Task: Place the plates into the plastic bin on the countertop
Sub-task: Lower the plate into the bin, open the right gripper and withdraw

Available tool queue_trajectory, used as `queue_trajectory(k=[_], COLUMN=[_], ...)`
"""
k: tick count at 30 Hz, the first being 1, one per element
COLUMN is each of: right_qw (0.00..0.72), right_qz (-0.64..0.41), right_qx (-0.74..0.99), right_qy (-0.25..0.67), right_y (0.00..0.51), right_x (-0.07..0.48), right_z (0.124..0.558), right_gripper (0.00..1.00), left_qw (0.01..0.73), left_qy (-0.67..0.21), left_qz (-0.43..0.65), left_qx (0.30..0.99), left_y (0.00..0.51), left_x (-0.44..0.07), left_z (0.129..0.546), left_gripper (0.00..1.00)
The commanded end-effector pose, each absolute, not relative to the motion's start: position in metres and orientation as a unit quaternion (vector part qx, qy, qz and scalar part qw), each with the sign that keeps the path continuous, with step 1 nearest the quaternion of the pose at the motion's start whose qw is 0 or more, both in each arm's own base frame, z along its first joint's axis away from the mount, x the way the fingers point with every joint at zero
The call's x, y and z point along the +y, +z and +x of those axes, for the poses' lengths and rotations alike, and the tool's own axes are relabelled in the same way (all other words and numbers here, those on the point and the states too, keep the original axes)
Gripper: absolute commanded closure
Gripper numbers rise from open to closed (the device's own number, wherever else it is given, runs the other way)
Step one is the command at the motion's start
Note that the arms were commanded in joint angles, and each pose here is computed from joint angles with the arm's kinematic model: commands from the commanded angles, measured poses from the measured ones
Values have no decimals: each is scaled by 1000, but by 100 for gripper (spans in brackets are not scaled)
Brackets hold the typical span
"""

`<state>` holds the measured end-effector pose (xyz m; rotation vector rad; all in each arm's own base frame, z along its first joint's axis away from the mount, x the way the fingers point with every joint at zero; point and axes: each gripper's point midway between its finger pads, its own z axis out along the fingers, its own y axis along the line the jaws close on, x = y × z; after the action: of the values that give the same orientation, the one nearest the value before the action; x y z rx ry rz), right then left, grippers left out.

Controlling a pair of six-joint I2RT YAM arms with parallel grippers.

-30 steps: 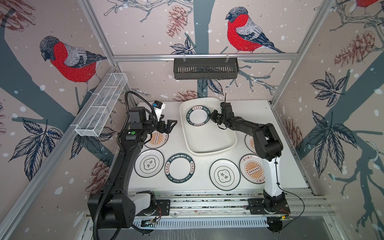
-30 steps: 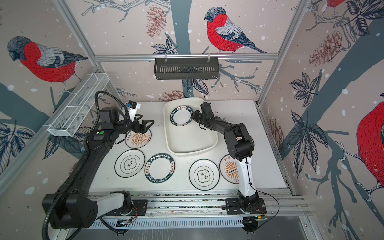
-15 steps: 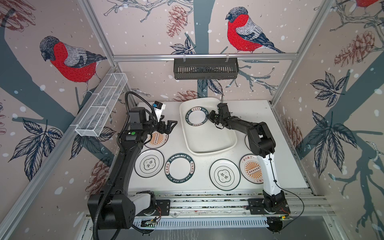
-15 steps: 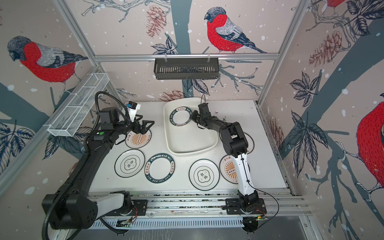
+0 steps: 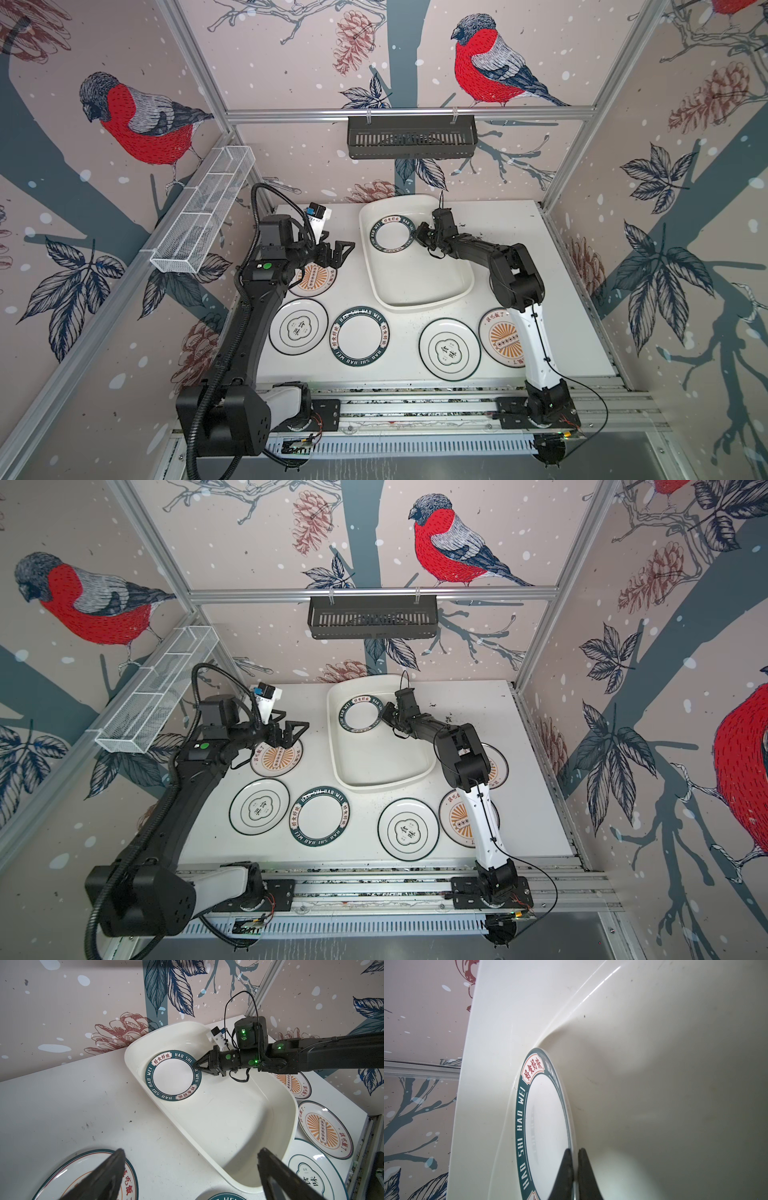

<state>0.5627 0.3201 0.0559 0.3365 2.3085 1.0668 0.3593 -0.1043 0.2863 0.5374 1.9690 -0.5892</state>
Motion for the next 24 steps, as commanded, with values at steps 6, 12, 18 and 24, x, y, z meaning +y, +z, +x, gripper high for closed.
queue_trajectory(k=[6, 12, 18, 24], right_qw=[284, 283, 281, 286], right_qz=[128, 129, 129, 130], right_qx=[864, 866, 869, 879], right_qy=[395, 391, 385, 358], right_y=[50, 47, 44, 44], right_x=[319, 317, 316, 309], right_z=[565, 564, 563, 563], right_gripper=[88, 83, 80, 68], left_qw=[496, 496, 495, 496], left_qy=[-250, -251, -250, -250], left_qz=[228, 227, 227, 227], left_qx=[800, 800, 801, 800], left_y=[292, 291, 290, 291], left_x=[-108, -108, -108, -108], left_z=[360, 359, 359, 358], left_gripper=[2, 2, 2, 2])
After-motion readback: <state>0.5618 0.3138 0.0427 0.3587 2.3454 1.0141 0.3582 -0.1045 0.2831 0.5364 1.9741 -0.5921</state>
